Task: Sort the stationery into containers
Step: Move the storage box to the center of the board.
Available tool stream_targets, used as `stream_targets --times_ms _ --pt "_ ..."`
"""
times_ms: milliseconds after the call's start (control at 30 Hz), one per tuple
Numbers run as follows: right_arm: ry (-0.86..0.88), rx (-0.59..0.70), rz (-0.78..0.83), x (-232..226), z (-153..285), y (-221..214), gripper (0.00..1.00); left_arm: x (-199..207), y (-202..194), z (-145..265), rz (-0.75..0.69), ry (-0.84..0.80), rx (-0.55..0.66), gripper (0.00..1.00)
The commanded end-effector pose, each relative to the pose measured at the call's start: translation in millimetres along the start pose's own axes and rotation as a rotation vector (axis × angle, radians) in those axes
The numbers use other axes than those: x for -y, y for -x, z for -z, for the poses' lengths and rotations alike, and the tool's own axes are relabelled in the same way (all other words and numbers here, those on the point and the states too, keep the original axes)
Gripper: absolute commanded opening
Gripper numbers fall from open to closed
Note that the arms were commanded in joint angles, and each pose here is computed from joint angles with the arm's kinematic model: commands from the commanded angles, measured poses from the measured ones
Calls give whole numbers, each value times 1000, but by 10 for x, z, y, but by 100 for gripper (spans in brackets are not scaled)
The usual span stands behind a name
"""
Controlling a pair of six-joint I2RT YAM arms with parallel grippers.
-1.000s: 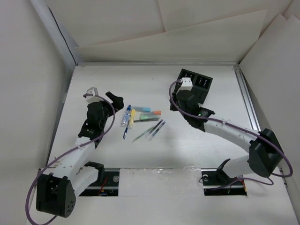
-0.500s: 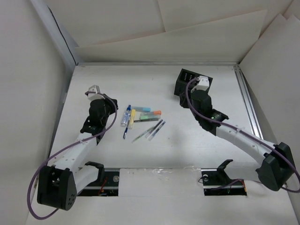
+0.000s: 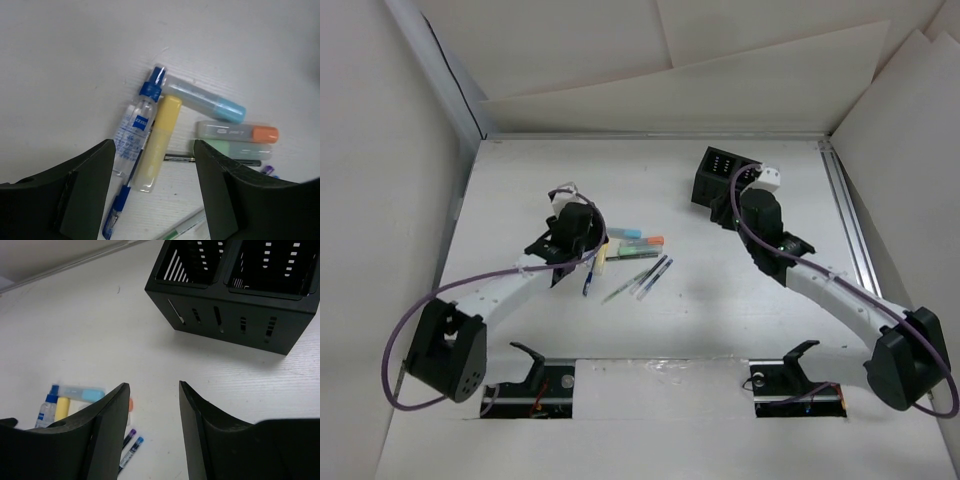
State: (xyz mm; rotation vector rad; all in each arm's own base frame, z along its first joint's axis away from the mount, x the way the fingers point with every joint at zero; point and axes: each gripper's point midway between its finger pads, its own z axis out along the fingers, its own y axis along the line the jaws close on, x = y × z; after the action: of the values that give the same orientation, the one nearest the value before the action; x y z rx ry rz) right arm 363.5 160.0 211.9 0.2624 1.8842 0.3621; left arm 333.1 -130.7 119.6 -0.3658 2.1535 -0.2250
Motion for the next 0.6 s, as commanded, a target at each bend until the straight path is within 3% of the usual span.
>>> stream_targets --times_ms 0,267,467,567 --pt "42 47 -36 -120 62 205 50 -199 -204 -80 -68 100 -80 61" --pt "54 29 -32 -145 44 161 49 -282 -305 -236 -97 165 -106 59" --pt "58 17 -29 -151 27 123 48 -311 -466 -379 -119 190 -157 50" --pt "70 20 -31 -186 33 155 48 -292 -416 -384 -116 192 -143 50"
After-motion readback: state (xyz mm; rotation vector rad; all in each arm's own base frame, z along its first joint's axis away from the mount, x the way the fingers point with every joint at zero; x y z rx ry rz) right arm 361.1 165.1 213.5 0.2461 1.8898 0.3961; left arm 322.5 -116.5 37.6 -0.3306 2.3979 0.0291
